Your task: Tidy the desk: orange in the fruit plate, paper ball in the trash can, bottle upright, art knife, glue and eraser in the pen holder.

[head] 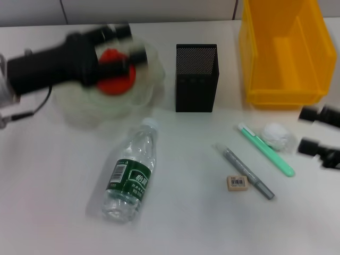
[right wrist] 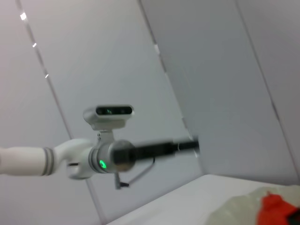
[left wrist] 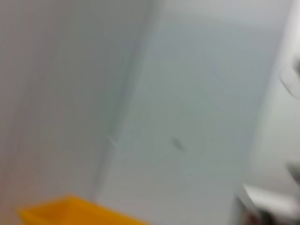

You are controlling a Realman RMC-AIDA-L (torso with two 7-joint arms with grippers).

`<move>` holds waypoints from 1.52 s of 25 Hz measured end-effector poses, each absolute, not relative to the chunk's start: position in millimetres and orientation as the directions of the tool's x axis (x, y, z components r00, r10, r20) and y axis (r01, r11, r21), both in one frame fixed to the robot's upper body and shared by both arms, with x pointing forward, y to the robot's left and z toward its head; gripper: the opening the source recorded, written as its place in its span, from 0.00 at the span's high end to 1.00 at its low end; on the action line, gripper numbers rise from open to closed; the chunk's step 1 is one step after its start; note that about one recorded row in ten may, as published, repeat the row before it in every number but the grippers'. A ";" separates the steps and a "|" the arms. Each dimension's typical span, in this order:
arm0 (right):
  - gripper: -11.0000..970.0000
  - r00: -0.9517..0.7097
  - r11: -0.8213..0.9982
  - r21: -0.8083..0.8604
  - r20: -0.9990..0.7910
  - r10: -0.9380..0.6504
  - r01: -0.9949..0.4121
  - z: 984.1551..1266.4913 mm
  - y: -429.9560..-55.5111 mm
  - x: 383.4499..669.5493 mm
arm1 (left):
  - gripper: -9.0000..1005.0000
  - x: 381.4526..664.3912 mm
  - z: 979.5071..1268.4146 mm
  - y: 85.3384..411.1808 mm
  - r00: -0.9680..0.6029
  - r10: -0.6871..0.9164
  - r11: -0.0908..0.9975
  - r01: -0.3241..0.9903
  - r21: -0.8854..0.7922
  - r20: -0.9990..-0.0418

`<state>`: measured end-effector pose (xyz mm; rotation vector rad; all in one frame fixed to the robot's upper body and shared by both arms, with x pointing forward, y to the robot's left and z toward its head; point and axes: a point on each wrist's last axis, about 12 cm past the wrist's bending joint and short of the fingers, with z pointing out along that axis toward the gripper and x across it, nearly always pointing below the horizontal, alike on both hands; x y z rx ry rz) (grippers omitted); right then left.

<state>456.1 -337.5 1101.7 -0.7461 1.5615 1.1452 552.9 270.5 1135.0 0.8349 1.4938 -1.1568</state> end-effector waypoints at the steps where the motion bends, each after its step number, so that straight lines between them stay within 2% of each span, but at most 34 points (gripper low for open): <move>1: 0.15 -0.287 0.336 0.291 -0.956 0.063 -0.896 1113.7 -341.1 459.6 | 0.29 548.1 1134.9 269.8 -0.227 0.005 0.254 0.942 -0.218 -0.974; 2: 0.15 -0.290 0.310 0.287 -0.956 0.038 -0.906 1127.5 -344.2 463.7 | 0.20 545.1 1134.1 269.1 -0.224 0.052 0.226 0.952 -0.207 -0.973; 3: 0.15 -0.322 0.276 0.303 -0.946 -0.025 -0.912 1151.9 -347.7 472.3 | 0.19 537.7 1130.4 267.9 -0.221 0.172 0.163 0.967 -0.194 -0.960; 5: 0.15 -0.386 0.291 0.335 -0.912 -0.140 -0.896 1179.9 -348.6 486.1 | 0.18 534.1 1127.3 267.5 -0.224 0.226 0.138 0.971 -0.196 -0.948; 6: 0.15 -0.386 0.291 0.335 -0.912 -0.140 -0.896 1179.9 -348.6 486.1 | 0.18 534.1 1127.3 267.5 -0.224 0.226 0.138 0.971 -0.196 -0.948; 7: 0.15 -0.435 0.318 0.361 -0.878 -0.202 -0.877 1191.3 -347.4 492.6 | 0.17 532.9 1124.9 267.5 -0.231 0.244 0.135 0.970 -0.202 -0.942; 8: 0.15 -0.524 0.396 0.388 -0.784 -0.332 -0.832 1210.1 -340.6 505.5 | 0.17 532.5 1122.8 267.1 -0.234 0.256 0.137 0.969 -0.204 -0.938; 9: 0.15 -0.524 0.396 0.388 -0.784 -0.332 -0.832 1210.1 -340.6 505.5 | 0.17 532.5 1122.8 267.1 -0.234 0.256 0.137 0.969 -0.204 -0.938; 12: 0.15 -0.622 0.534 0.354 -0.611 -0.490 -0.768 1228.4 -323.1 522.6 | 0.18 532.4 1121.0 267.4 -0.240 0.255 0.148 0.967 -0.207 -0.937; 13: 0.15 -0.653 0.601 0.292 -0.510 -0.560 -0.744 1229.7 -307.7 533.1 | 0.18 532.1 1119.6 267.9 -0.244 0.254 0.157 0.965 -0.209 -0.936; 19: 0.15 -0.668 0.681 0.105 -0.352 -0.656 -0.725 1211.7 -268.5 556.5 | 0.18 533.2 1115.4 267.0 -0.252 0.261 0.184 0.961 -0.208 -0.932; 23: 0.15 -0.672 0.694 0.056 -0.317 -0.669 -0.717 1173.7 -242.6 576.9 | 0.18 533.9 1113.3 266.8 -0.257 0.267 0.197 0.958 -0.208 -0.929; 33: 0.28 -0.659 0.685 0.046 -0.326 -0.678 -0.727 1133.3 -222.5 592.8 | 0.19 534.0 1107.6 261.9 -0.257 0.268 0.216 0.955 -0.202 -0.928; 38: 0.39 -0.646 0.672 0.046 -0.332 -0.687 -0.739 1131.9 -220.9 593.8 | 0.19 533.8 1107.4 262.2 -0.265 0.266 0.219 0.953 -0.209 -0.927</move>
